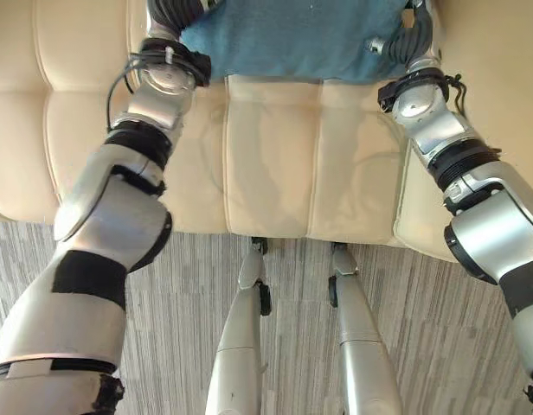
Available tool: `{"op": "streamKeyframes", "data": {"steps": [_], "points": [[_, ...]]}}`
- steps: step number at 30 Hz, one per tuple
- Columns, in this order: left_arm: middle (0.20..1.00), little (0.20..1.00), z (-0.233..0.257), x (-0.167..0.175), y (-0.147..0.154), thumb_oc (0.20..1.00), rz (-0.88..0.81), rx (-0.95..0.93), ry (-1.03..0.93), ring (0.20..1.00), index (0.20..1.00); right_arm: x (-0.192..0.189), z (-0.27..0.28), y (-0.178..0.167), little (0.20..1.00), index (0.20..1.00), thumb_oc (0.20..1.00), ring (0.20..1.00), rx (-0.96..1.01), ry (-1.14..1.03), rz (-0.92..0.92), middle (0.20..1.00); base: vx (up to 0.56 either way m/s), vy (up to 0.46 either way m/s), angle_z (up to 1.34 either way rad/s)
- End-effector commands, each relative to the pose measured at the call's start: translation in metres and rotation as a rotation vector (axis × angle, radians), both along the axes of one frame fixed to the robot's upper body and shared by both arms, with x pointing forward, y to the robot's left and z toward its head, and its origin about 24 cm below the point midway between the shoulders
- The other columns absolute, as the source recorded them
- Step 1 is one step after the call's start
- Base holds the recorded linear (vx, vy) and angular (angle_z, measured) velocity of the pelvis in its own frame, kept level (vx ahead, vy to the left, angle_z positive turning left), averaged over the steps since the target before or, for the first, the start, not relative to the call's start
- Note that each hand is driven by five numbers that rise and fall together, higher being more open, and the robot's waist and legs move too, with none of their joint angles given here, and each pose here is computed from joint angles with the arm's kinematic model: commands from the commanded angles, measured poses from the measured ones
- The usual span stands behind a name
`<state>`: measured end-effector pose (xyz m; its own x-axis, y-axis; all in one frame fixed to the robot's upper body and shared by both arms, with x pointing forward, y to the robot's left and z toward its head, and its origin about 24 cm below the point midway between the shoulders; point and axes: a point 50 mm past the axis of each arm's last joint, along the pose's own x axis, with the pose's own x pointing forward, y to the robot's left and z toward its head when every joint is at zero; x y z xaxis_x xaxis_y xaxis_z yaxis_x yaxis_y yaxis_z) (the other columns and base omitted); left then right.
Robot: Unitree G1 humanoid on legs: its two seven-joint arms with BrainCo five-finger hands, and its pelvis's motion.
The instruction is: Pick up all the scattered cushions and arrange them neatly on the sofa.
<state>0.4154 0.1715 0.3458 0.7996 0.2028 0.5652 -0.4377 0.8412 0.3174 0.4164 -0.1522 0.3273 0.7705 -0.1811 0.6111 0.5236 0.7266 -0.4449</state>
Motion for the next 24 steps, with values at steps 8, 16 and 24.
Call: {"op": "streamKeyframes", "data": {"steps": [8,16,24], "points": [[1.000,1.000,-0.014,-0.003,0.031,1.000,0.242,0.215,0.007,1.000,1.000,0.001,-0.033,-0.024,1.000,1.000,1.000,1.000,0.178,0.019,-0.072,1.000,0.00,0.018,0.08],[1.000,1.000,-0.144,-0.014,0.057,1.000,0.002,-0.218,0.201,1.000,1.000,-0.015,-0.175,-0.058,1.000,1.000,1.000,1.000,0.589,0.343,0.031,1.000,0.01,0.007,-0.04],[1.000,1.000,-0.321,-0.110,0.042,1.000,-0.144,-0.397,0.595,1.000,1.000,-0.103,-0.325,-0.055,1.000,1.000,1.000,1.000,0.471,0.788,0.099,1.000,0.13,0.033,-0.04]]}}
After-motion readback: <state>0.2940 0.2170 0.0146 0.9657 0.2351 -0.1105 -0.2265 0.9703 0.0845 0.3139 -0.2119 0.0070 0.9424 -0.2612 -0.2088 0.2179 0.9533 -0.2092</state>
